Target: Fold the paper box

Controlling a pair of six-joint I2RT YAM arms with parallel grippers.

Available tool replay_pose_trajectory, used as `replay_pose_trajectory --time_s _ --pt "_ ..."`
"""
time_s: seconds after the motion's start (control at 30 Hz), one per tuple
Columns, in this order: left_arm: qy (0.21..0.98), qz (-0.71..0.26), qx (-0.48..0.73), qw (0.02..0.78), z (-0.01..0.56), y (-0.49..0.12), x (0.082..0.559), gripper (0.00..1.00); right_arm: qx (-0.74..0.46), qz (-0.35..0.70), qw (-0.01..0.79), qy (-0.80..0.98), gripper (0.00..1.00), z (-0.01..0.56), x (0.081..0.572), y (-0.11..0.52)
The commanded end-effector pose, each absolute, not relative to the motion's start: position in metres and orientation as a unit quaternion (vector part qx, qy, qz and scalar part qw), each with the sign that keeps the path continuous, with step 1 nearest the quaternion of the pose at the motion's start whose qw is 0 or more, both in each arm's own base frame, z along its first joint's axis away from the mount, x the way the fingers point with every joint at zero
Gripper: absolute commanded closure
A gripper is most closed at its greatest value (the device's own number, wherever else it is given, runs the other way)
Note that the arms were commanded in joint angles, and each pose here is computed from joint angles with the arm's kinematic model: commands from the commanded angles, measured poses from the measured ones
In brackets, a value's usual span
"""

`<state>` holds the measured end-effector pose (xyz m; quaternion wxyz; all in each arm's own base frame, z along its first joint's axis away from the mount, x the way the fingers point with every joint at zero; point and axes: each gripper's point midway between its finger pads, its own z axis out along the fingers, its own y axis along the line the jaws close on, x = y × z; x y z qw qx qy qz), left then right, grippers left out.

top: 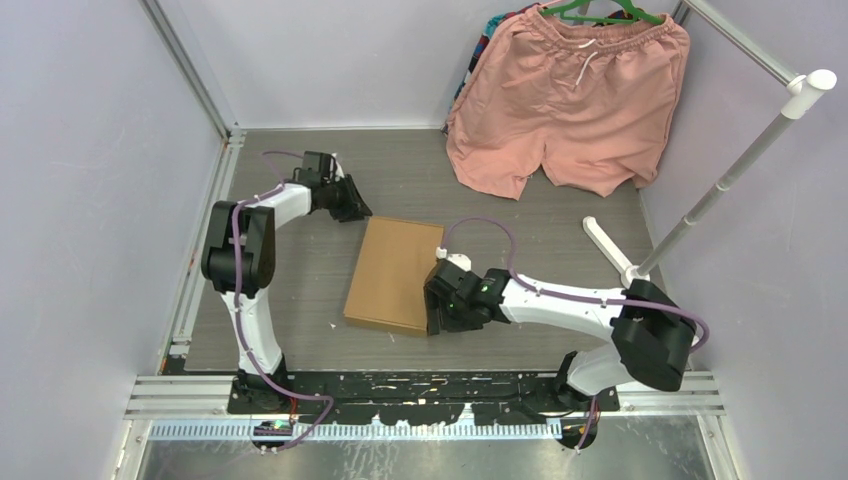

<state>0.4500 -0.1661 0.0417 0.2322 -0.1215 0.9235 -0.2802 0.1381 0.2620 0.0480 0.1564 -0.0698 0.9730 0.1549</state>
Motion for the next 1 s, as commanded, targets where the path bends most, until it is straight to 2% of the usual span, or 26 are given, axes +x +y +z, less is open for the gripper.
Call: replay_pose_trajectory --time_s 0.0,0.23,0.97 --pt "0.915 -0.286 -0.101 0.265 0.059 -0.165 0.47 0.71 -0.064 0.163 0.177 0.968 0.31 0.065 0.135 0.258" --pt "0.915 -0.277 -0.095 0.278 0.068 -0.164 0.487 0.71 -0.085 0.158 0.18 0.967 0.3 0.075 0.119 0.257" --pt "0.901 -0.328 -0.051 0.278 0.062 -0.202 0.507 0.73 -0.104 0.16 0.225 0.956 0.3 0.086 0.135 0.308"
